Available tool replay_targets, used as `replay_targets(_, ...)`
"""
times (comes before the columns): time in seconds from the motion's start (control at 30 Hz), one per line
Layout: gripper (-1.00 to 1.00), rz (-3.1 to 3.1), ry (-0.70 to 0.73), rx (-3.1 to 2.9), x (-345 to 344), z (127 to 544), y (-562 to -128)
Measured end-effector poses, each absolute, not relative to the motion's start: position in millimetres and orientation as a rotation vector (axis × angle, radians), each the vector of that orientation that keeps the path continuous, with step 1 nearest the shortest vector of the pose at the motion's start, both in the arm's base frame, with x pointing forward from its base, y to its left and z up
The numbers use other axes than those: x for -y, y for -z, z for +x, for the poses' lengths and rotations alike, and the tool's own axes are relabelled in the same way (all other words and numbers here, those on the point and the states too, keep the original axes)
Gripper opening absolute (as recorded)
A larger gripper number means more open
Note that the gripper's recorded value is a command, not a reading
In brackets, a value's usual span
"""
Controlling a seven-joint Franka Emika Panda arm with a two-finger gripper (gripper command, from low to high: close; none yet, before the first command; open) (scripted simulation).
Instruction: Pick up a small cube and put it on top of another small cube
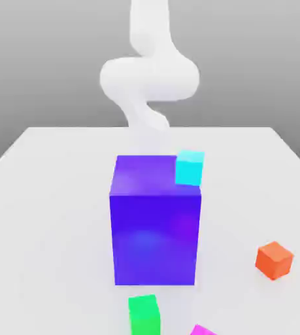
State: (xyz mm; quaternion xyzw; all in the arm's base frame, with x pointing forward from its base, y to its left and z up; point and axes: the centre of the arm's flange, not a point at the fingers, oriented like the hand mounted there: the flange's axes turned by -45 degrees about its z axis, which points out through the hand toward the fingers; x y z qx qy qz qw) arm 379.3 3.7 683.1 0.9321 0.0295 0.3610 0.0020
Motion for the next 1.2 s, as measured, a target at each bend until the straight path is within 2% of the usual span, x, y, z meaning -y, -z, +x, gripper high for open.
replay_targets(0.27, 0.00, 2.968, -0.830, -0.467, -23, 470, -575)
replay_targets(0.53, 0.00, 2.950, -0.533, -0.836, -48, 527, -447)
replay_targets(0.77, 0.00, 2.885, -0.271, -1.157, -71, 547, -323)
replay_targets(0.97, 0.00, 2.796, -0.045, -1.421, -83, 541, -214)
replay_targets(1.1, 0.00, 2.775, -0.003, -1.471, -85, 539, -152)
replay_targets(1.13, -1.00, 2.775, -0.001, -1.472, -85, 539, -137)
replay_targets(1.2, -1.00, 2.775, -0.001, -1.472, -85, 539, -137)
